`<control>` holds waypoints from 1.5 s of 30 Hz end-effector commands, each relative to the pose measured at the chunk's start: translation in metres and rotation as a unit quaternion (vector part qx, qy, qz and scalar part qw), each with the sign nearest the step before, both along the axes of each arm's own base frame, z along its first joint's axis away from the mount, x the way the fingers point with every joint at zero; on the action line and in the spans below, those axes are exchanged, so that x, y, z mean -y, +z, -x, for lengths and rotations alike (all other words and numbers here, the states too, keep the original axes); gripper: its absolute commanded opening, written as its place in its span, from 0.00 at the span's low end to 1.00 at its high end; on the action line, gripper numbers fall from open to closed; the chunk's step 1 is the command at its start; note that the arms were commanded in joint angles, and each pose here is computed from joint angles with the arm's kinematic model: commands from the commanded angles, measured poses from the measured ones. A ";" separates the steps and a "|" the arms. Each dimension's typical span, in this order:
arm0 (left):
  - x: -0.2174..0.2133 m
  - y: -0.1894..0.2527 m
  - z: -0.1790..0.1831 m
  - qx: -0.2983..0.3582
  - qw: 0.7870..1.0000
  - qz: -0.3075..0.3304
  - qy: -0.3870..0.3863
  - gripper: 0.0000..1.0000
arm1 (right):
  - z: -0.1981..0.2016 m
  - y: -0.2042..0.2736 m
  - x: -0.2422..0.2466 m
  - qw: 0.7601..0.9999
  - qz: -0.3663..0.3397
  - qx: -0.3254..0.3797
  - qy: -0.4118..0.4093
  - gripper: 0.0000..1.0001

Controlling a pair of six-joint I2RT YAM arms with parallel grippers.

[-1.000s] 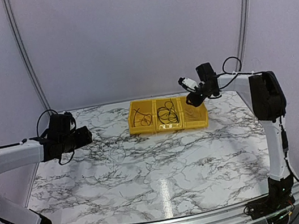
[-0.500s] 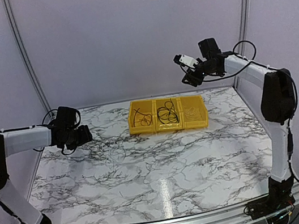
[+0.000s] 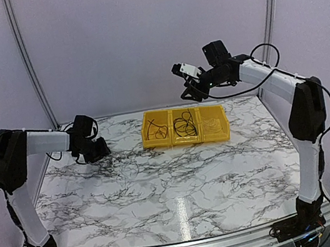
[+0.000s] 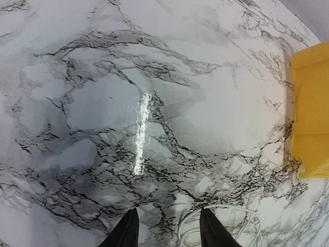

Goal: Untangle the cables

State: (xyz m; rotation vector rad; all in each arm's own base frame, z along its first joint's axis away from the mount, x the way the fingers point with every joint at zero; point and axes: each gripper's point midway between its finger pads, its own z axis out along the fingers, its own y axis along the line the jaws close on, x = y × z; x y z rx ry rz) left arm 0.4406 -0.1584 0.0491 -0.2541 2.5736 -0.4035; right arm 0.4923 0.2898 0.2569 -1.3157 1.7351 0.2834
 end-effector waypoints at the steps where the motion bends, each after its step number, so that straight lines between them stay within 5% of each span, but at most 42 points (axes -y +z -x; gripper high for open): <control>1: 0.015 -0.016 0.005 -0.022 0.997 0.002 -0.075 0.44 | 0.014 0.024 -0.006 1.000 -0.009 0.015 0.019 0.61; 9: 0.018 -0.042 -0.003 -0.026 0.988 -0.041 -0.145 0.45 | 0.015 0.018 -0.009 1.000 -0.001 0.016 0.018 0.61; 14: 0.026 -0.049 -0.011 -0.027 0.986 -0.033 -0.160 0.35 | 0.015 0.012 -0.017 1.000 0.006 0.015 0.021 0.61; 23: 0.009 0.000 -0.006 0.042 0.979 -0.084 -0.183 0.40 | 0.025 0.002 -0.041 0.999 0.011 0.010 0.043 0.61; 30: 0.025 0.001 0.025 0.049 0.967 -0.037 -0.249 0.46 | 0.038 -0.008 -0.064 0.998 0.017 0.005 0.068 0.60; 45: 0.044 -0.024 -0.003 0.037 0.962 -0.029 -0.271 0.37 | 0.048 -0.012 -0.091 0.996 0.016 0.007 0.086 0.60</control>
